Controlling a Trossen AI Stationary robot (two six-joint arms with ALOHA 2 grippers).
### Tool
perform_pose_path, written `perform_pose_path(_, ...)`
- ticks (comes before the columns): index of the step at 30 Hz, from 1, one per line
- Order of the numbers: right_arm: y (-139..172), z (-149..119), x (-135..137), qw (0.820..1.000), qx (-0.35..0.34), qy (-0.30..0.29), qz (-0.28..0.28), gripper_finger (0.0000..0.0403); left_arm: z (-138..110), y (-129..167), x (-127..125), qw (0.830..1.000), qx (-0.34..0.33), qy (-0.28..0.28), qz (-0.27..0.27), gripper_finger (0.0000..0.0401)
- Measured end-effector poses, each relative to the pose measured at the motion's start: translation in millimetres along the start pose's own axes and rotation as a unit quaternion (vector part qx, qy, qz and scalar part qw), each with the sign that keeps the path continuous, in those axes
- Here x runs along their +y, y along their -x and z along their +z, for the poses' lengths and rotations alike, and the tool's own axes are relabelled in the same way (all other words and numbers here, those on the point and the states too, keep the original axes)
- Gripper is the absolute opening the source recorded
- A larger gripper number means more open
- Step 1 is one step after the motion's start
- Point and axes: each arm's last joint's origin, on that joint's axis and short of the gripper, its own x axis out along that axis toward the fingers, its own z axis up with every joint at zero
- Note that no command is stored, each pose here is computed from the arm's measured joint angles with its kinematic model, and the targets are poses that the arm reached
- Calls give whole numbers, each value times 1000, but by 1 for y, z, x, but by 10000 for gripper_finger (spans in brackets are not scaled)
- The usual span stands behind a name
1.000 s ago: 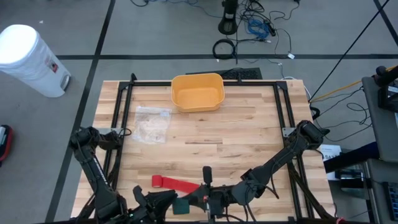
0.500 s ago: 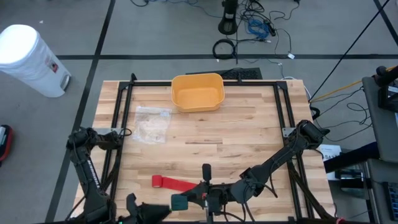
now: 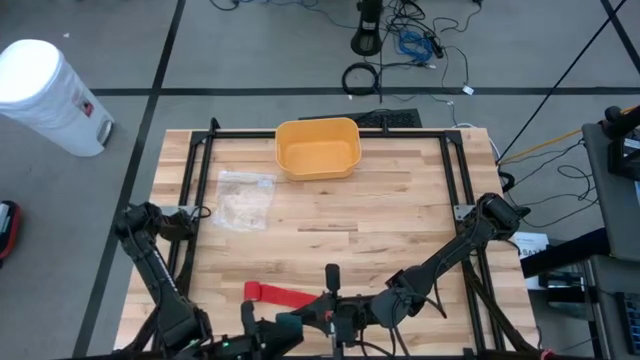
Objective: Roll bandage
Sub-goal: Roll the green bandage
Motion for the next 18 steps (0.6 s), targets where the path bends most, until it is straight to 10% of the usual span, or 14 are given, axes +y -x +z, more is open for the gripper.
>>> perform_pose_path(18,0,-2,1,1000,7,6,2,25,5,21,-1,998,24,14,50,87)
